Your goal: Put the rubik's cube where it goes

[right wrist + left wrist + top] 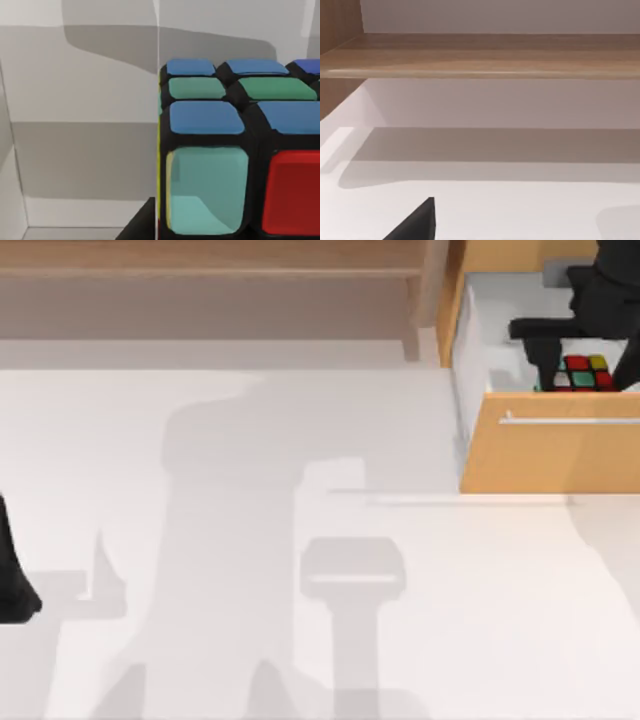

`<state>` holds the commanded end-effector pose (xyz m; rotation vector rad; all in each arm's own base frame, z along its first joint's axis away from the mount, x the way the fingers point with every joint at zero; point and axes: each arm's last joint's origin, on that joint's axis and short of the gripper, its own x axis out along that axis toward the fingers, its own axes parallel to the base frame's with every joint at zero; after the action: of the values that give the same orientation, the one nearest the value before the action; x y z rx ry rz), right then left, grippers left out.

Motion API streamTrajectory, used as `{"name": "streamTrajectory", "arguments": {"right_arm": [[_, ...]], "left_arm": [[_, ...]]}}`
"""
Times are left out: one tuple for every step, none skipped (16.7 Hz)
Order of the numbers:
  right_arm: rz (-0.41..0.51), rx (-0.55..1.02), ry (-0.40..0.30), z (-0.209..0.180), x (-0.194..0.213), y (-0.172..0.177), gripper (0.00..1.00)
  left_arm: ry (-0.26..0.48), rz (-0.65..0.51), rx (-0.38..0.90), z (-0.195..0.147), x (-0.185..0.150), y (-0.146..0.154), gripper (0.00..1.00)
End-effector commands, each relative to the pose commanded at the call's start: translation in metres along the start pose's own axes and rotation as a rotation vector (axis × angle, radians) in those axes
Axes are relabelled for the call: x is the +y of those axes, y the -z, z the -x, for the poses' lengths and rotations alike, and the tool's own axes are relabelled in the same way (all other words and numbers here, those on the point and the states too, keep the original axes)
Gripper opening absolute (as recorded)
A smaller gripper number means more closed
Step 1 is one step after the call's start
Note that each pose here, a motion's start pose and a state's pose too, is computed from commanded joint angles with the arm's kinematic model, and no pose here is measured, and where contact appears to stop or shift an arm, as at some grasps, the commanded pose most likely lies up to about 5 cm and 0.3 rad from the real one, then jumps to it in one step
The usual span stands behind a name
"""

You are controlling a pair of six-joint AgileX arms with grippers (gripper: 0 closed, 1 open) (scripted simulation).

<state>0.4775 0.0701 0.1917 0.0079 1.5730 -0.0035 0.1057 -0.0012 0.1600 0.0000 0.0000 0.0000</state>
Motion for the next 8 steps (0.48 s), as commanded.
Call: {"name": "streamTrajectory", "arguments": {"right_arm": [[0.000,0.000,0.000,0.0000,0.0000,0.0000,0.45],[0.000,0.000,0.000,0.0000,0.0000,0.0000,0.53],[0.000,0.000,0.000,0.0000,0.0000,0.0000,0.60],[0.000,0.000,0.000,0.0000,0.0000,0.0000,0.68],[0.000,0.000,0.000,0.0000,0.0000,0.0000,0.75],[0.000,0.000,0.000,0.0000,0.0000,0.0000,0.83],[0.000,0.000,0.000,0.0000,0.0000,0.0000,0.90],[0.000,0.000,0.000,0.0000,0.0000,0.0000,0.98]], "left_arm": [[0.000,0.000,0.000,0.0000,0.0000,0.0000,1.00],[0.000,0.000,0.000,0.0000,0.0000,0.0000,1.00],[0.000,0.000,0.000,0.0000,0.0000,0.0000,1.00],[0.000,0.000,0.000,0.0000,0.0000,0.0000,1.00],[0.000,0.000,0.000,0.0000,0.0000,0.0000,1.00],[0.000,0.000,0.000,0.0000,0.0000,0.0000,1.00],[0.000,0.000,0.000,0.0000,0.0000,0.0000,1.00],[0.000,0.000,0.000,0.0000,0.0000,0.0000,1.00]]}}
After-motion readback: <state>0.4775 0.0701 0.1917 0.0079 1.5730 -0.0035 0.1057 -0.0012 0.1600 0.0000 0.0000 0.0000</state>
